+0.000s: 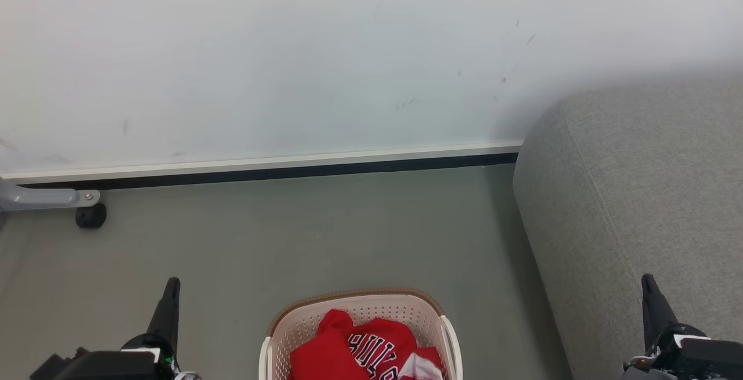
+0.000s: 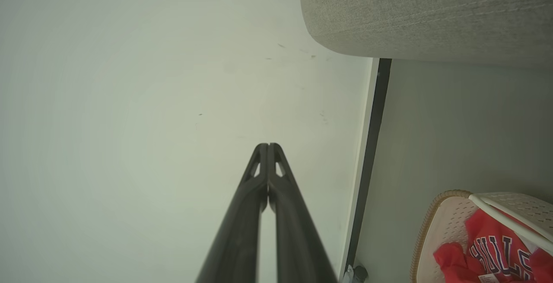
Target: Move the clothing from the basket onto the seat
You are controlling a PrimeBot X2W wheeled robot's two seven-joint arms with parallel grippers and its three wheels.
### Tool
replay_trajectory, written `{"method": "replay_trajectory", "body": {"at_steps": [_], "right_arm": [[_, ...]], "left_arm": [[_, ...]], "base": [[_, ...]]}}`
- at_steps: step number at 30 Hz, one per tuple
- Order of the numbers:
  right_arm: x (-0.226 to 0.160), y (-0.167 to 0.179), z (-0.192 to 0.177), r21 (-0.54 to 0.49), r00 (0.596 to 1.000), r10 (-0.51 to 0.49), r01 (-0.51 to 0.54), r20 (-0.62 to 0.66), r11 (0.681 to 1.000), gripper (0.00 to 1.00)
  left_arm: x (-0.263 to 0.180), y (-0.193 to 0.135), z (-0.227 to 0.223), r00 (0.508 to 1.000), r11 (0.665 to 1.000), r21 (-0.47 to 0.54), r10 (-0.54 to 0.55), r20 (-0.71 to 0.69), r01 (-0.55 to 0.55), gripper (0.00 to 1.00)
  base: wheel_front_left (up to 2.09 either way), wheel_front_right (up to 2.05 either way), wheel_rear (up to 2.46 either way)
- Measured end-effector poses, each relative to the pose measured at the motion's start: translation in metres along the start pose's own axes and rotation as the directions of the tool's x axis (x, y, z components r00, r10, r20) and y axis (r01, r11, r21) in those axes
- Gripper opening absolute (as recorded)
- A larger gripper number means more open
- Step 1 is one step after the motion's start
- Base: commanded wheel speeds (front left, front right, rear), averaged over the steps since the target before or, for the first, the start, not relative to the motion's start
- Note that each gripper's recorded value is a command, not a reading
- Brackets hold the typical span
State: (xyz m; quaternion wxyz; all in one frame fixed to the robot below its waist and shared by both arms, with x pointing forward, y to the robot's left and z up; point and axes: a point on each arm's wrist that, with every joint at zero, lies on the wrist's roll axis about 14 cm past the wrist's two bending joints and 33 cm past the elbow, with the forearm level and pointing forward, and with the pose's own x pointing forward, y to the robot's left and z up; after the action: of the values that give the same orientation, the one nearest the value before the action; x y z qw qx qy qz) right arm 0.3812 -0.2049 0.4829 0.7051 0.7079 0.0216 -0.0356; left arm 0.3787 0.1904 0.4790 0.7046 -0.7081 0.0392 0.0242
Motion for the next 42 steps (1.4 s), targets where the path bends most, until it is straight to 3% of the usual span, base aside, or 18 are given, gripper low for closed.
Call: {"method": "replay_trajectory", "body": {"at_steps": [1,4,5,6,21,33,42], "right_arm": [[0.0,0.0,0.0,0.0,1.0,0.0,0.0,0.0,1.0,1.0],[-0.005,-0.015,-0.003,0.009,0.999,-0.045,0.045,-0.003,0.999,1.0],[-0.008,-0.022,-0.003,0.013,0.998,-0.066,0.066,-0.003,0.998,0.0],[-0.011,-0.03,-0.005,0.018,0.996,-0.088,0.088,-0.003,0.996,1.0],[-0.016,-0.034,-0.015,-0.006,0.995,-0.104,0.104,-0.008,0.995,1.0],[-0.015,-0.028,-0.026,-0.173,0.993,-0.115,0.11,-0.02,0.979,1.0],[-0.014,-0.022,-0.039,-0.336,0.994,-0.104,0.083,-0.043,0.938,1.0]], "left_arm": [[0.0,0.0,0.0,1.0,1.0,0.0,0.0,0.0,0.0,1.0],[-0.006,0.016,-0.002,0.999,0.999,-0.01,0.046,-0.002,-0.046,1.0],[-0.009,0.023,-0.004,0.998,0.998,-0.014,0.066,-0.003,-0.066,0.0],[-0.012,0.03,-0.004,0.996,0.996,-0.018,0.086,-0.003,-0.086,1.0],[-0.017,0.032,-0.009,0.996,0.995,0.038,0.093,0.008,-0.093,1.0],[-0.014,0.017,-0.009,0.998,0.979,0.195,0.062,0.023,-0.065,1.0],[-0.012,0.005,-0.014,0.999,0.933,0.358,0.032,0.015,-0.036,1.0]], "base": [[0.0,0.0,0.0],[0.0,0.0,0.0],[0.0,0.0,0.0],[0.0,0.0,0.0],[0.0,0.0,0.0],[0.0,0.0,0.0],[0.0,0.0,0.0]]}}
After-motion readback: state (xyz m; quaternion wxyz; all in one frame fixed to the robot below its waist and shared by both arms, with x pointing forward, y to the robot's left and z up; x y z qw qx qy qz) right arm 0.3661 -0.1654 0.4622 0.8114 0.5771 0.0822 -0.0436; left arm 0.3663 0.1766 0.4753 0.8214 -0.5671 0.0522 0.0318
